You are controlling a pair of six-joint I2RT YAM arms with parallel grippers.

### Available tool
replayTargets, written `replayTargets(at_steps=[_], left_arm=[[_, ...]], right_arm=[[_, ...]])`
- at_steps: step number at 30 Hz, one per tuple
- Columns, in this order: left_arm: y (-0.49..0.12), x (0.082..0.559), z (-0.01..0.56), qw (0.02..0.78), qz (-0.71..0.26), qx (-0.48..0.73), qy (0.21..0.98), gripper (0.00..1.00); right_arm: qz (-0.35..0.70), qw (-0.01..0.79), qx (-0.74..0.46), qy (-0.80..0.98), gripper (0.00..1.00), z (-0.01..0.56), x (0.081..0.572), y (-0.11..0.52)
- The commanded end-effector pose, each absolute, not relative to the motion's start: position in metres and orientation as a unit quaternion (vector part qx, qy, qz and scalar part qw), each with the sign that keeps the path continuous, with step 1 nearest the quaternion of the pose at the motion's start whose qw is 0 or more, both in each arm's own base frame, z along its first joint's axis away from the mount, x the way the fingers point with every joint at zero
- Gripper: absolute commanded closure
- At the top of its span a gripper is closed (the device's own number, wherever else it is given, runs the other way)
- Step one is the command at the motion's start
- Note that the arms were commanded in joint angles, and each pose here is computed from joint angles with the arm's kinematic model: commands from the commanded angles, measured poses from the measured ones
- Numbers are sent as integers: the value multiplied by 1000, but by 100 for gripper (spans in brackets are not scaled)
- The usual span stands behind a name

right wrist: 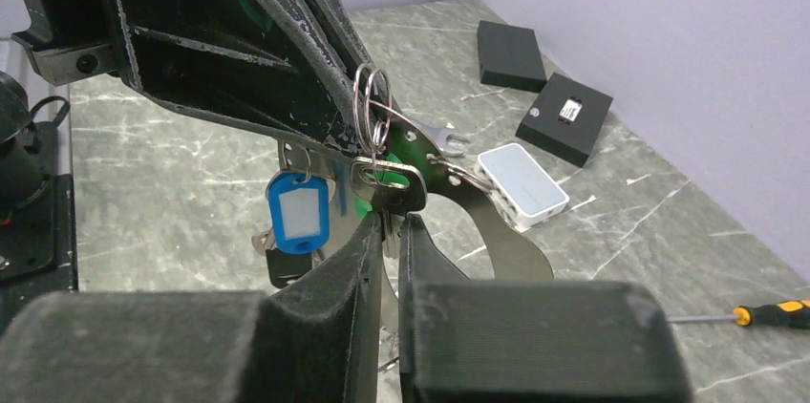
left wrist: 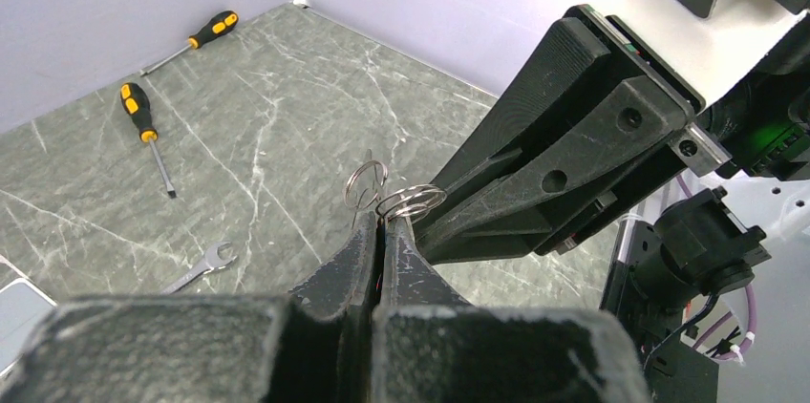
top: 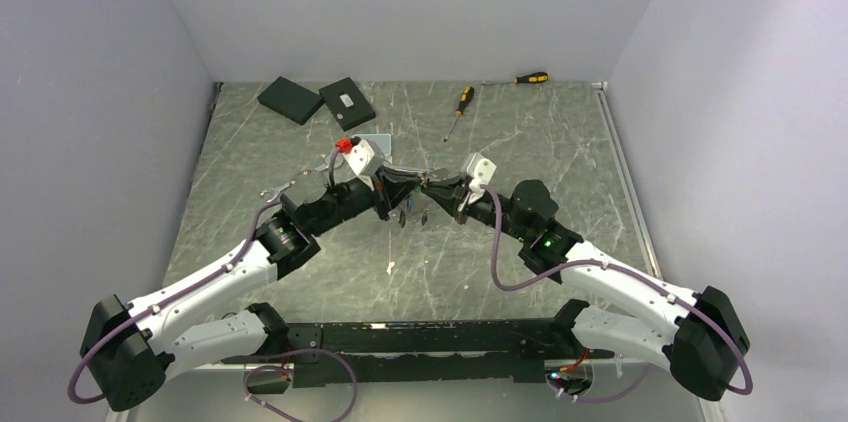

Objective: Put the keys on the keyring

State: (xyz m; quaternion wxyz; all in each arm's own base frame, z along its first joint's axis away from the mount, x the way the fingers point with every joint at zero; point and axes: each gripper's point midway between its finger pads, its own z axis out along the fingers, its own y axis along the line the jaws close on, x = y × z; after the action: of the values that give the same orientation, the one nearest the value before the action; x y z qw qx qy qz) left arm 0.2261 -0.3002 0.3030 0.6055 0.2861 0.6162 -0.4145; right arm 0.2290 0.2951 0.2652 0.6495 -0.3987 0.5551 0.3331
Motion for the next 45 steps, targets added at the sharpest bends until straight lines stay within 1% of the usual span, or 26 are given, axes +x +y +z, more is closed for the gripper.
replayTargets(at_steps=[1,2,7,11,13,14,17,19,20,23,31,33,36,39,41,45], left_arm=[[-299,221,332,629,-441,271,580,100],[-298,222,330,629,-439,270,582,100],[-295,232,320,633,-415,260,600,100],[-291,241,309,639,-399,242,611,100],[-292,244,305,641,-399,237,612,92],[-293,245,304,640,-400,235,612,87],[-293,247,301,639,-397,231,616,62],[-291,248,301,641,-393,228,618,52],[-289,248,300,642,-390,228,619,49],[-283,247,300,646,-372,237,623,44],[-249,242,295,656,-292,260,646,40],[-241,238,293,652,-274,272,653,39],[-233,233,297,648,-252,295,656,37],[-222,233,301,628,-221,301,683,29],[-215,230,299,597,-197,322,708,23],[-193,230,284,540,-123,352,755,7]], right_arm=[[333,676,-390,529,97,300,229,295],[332,674,-388,533,100,300,229,294],[322,644,-382,579,100,297,232,290],[333,617,-390,596,100,293,223,289],[335,606,-396,603,100,294,220,288],[333,602,-396,608,100,295,220,287],[331,591,-394,621,100,303,221,287],[333,595,-387,622,100,312,222,287],[335,597,-382,621,100,317,223,287],[340,588,-379,629,100,322,221,288],[321,560,-377,664,100,330,229,288],[307,550,-380,677,100,330,233,286],[254,549,-368,706,100,328,249,277],[193,558,-358,724,100,323,266,265],[166,556,-358,732,100,316,272,263],[171,557,-365,726,100,319,273,271]])
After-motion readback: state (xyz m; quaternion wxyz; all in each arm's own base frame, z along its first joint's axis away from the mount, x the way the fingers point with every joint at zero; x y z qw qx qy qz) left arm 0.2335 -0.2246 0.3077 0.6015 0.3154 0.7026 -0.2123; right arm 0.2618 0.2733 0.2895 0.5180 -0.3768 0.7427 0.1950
